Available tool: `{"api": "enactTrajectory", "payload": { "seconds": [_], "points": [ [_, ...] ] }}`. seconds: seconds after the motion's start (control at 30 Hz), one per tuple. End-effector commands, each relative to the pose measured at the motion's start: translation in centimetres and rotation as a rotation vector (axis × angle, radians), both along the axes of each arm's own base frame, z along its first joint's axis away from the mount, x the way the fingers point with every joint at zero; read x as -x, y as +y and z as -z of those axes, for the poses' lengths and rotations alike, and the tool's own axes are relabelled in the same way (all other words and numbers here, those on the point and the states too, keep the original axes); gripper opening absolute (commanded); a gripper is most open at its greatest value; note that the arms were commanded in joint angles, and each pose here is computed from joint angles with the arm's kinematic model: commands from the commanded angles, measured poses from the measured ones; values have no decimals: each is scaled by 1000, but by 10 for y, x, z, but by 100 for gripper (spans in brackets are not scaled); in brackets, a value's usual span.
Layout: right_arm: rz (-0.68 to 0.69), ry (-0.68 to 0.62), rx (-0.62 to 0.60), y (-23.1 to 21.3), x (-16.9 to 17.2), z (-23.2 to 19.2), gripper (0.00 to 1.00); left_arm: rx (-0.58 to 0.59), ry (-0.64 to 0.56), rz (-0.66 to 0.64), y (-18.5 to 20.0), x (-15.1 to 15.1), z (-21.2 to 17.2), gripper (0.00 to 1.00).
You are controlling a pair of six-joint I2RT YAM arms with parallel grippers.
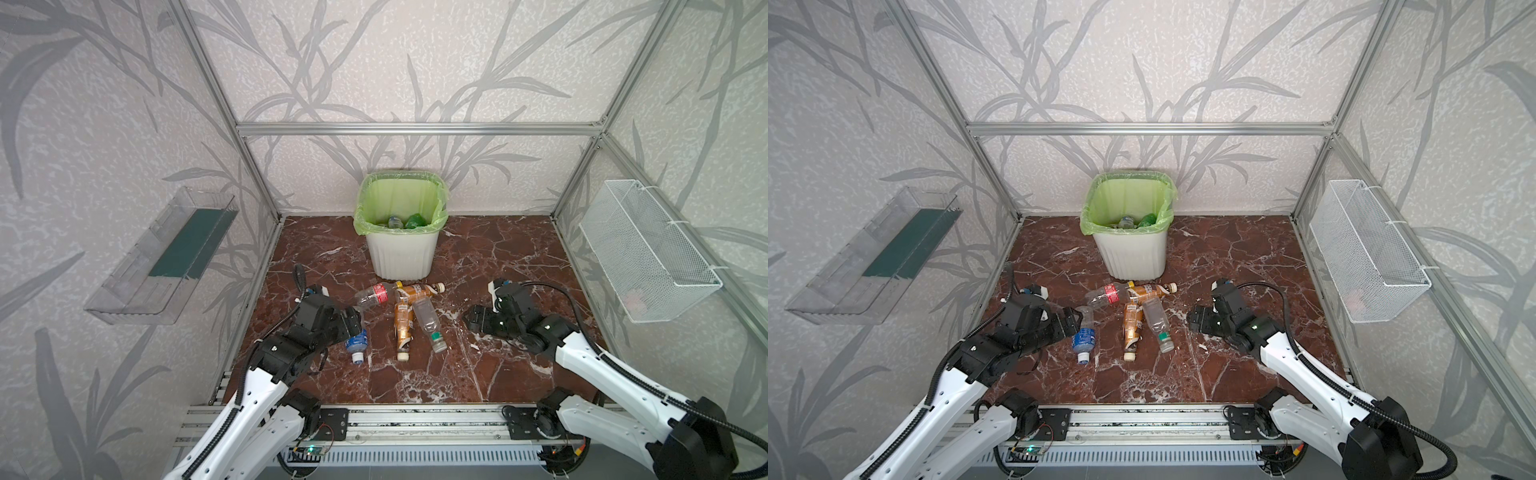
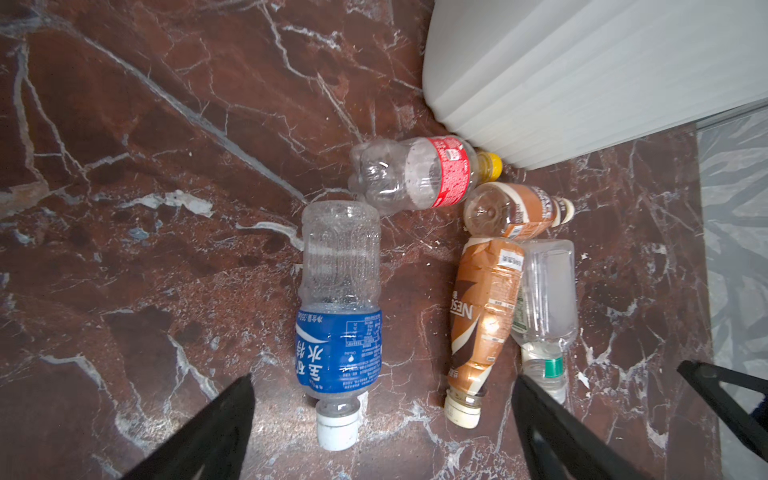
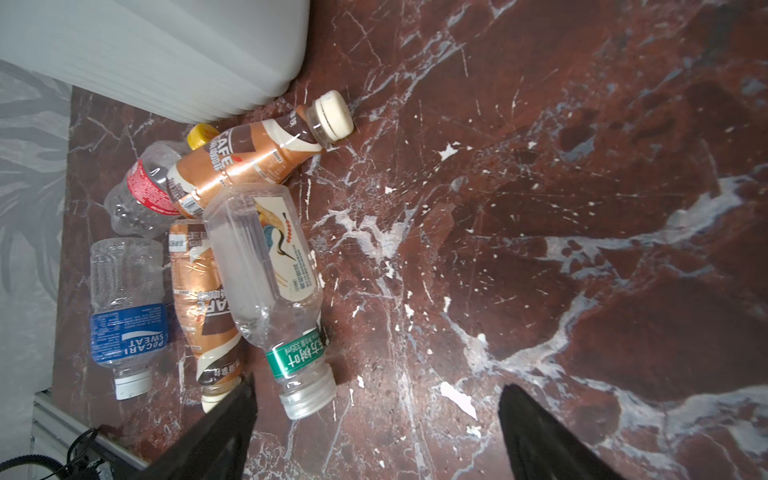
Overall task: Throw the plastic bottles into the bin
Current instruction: 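Lower the right gripper toward the pile while the left descends onto a water bottle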
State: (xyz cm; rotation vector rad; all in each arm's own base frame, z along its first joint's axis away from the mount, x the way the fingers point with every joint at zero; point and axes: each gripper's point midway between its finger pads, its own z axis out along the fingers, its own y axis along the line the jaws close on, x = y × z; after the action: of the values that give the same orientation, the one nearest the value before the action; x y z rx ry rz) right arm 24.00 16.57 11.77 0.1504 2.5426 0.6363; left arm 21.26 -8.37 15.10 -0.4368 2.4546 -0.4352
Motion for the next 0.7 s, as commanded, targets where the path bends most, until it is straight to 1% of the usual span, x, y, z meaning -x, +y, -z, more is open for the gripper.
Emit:
{"api": "enactTrajectory", "payload": {
  "seconds": [0.0, 0.13, 0.3, 0.5, 0.67],
  "points": [
    [-11, -2, -22, 9, -1, 2, 91, -26, 60, 1, 1, 1, 19, 98],
    [-19, 2, -28, 13, 0, 5, 91, -42, 94, 8, -2, -3, 32, 98],
    [-25, 8, -28, 16, 2, 8, 91, -92, 150, 14, 0, -7, 49, 98],
    [-26, 1, -27, 16, 1, 7, 91, -114, 219, 21, -4, -11, 67, 98],
    [-28, 3, -24, 15, 2, 8, 90, -118, 243, 31, -7, -14, 74, 96]
  ]
}}
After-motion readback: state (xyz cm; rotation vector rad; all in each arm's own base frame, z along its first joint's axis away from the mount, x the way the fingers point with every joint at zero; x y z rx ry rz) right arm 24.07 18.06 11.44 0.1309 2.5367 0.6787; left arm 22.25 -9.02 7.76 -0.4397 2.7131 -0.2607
